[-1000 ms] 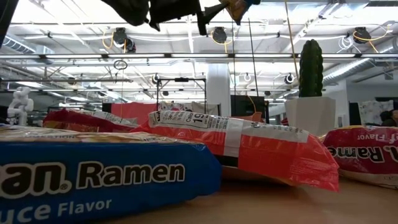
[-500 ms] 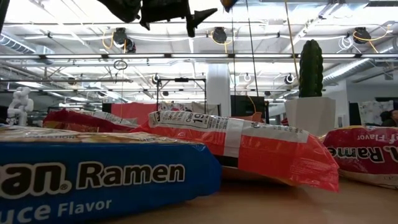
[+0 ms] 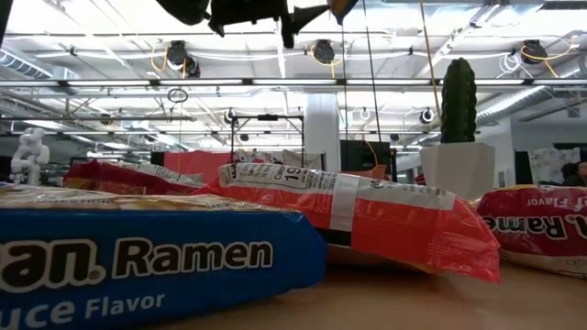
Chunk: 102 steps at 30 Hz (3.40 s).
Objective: Sort Maruchan noodles
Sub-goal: Put the top blue noodle pack into the gray bin
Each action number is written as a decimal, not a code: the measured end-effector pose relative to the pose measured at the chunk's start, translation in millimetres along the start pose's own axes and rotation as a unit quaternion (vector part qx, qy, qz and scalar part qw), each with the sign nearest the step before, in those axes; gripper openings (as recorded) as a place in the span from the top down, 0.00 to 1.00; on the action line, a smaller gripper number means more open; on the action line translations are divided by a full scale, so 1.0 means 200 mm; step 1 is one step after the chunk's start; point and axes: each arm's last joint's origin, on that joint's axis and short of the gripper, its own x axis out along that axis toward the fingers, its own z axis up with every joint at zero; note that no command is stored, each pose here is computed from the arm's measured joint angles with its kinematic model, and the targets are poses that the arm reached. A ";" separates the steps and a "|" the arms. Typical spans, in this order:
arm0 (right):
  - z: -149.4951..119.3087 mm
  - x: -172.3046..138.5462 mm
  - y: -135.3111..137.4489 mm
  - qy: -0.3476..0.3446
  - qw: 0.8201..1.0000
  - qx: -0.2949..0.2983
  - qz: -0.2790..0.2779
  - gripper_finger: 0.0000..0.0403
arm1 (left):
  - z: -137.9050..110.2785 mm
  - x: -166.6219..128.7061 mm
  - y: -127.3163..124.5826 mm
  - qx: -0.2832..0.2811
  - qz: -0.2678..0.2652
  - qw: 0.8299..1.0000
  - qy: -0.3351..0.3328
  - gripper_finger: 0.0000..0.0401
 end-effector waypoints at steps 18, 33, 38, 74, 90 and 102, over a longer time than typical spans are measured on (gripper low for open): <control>0.01 0.01 0.02 0.005 0.999 -0.017 0.051 1.00 | 0.02 0.05 -0.11 -0.001 -0.049 0.998 -0.046 0.32; 0.01 0.02 0.03 0.017 0.996 -0.018 0.081 1.00 | -0.04 0.12 -0.11 0.010 -0.044 0.996 -0.075 0.33; 0.02 0.01 0.05 0.012 0.995 -0.031 0.090 1.00 | -0.05 0.17 -0.14 -0.006 -0.100 0.986 -0.130 0.39; -0.01 0.03 -0.05 0.090 0.991 -0.039 0.090 1.00 | -0.14 0.26 -0.27 -0.034 -0.074 0.985 -0.151 0.42; 0.07 -0.01 -0.08 0.051 0.994 -0.049 0.084 1.00 | -0.14 0.25 -0.19 -0.034 -0.034 0.990 -0.135 0.42; 0.09 -0.03 -0.11 0.046 0.995 -0.062 0.066 1.00 | -0.08 0.18 -0.09 -0.043 -0.055 0.988 -0.138 0.67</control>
